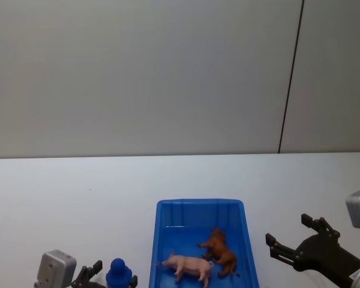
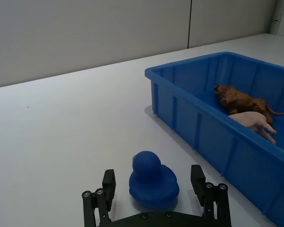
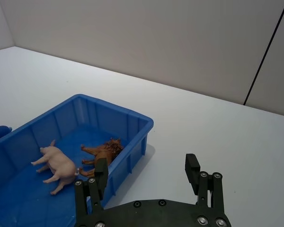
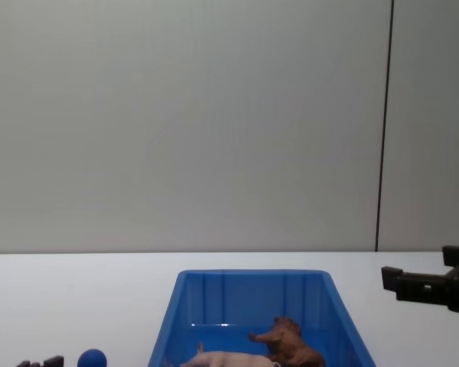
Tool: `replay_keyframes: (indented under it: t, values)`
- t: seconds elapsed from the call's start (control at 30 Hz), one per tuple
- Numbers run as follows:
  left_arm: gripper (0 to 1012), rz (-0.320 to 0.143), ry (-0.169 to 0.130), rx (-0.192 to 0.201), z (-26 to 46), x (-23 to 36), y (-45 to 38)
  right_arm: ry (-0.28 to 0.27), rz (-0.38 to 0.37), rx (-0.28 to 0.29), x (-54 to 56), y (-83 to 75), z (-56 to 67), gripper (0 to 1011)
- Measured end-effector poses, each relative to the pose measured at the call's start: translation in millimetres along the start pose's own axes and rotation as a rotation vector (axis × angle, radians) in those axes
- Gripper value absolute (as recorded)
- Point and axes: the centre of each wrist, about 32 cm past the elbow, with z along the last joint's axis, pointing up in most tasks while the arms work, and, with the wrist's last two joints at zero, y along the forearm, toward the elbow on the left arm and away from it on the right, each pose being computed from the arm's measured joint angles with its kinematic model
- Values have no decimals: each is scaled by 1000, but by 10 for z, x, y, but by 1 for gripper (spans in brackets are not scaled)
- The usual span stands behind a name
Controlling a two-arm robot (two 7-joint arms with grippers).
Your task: Pick up the two dolls from the table and place them into the box.
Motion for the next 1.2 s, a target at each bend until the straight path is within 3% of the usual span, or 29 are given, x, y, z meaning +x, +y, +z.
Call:
replay_keyframes:
  t: [0.27,0.47,0.77,0.87,1.07,1.2]
  values:
    - [999,-23,3,4,-67,20,-21,0,0,0,0,0,0,1001]
    - [862,-38,-15,3,-84,31,-50,0,0,0,0,0,0,1001]
    - [569,-53,-36,0,-82,39,-76,0,0,0,0,0,0,1001]
    - [550,-54,-44,-3,-72,41,-79,0,0,0,0,0,-1,1001]
    - [504,-57,-80,-30,28,33,-99,0,0,0,0,0,0,1001]
    - [476,-55,-118,-62,153,17,-127,0,0,0,0,0,0,1001]
